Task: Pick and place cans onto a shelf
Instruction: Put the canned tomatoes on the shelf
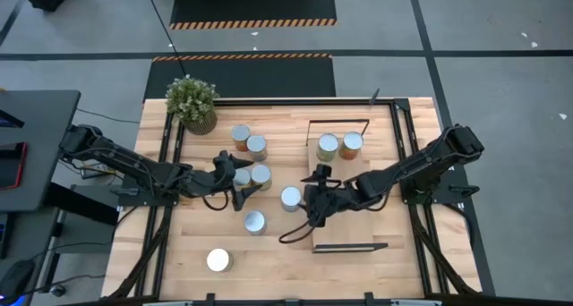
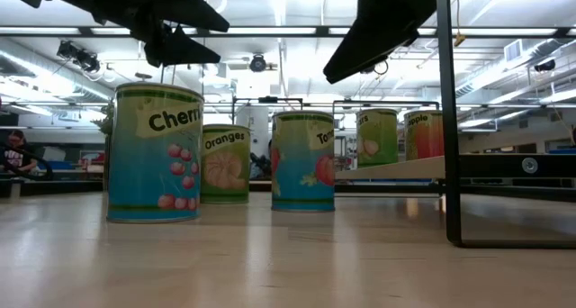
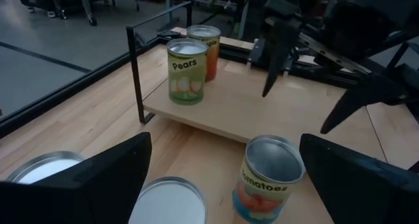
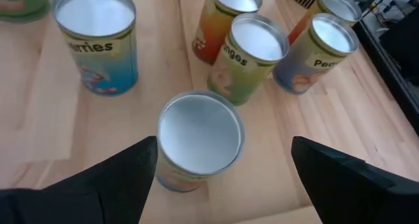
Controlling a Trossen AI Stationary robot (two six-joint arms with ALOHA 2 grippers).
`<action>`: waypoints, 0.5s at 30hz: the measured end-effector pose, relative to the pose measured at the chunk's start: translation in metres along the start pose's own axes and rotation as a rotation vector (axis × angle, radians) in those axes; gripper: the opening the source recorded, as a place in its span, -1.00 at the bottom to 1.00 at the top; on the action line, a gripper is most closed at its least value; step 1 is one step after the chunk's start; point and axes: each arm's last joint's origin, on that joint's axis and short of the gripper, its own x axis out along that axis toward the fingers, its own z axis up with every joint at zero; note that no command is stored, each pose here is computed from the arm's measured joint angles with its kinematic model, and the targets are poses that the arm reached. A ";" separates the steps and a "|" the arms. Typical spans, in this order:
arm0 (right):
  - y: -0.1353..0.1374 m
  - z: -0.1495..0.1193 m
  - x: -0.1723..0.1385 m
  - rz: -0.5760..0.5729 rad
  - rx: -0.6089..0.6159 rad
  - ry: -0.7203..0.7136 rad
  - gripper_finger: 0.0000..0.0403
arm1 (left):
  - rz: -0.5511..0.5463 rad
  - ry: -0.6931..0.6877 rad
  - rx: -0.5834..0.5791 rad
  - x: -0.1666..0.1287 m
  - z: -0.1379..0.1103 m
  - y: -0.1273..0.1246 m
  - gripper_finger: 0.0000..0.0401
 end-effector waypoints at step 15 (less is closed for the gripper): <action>-0.002 0.001 0.002 0.009 -0.003 0.004 0.79 | 0.001 0.005 0.003 0.000 -0.001 0.000 0.97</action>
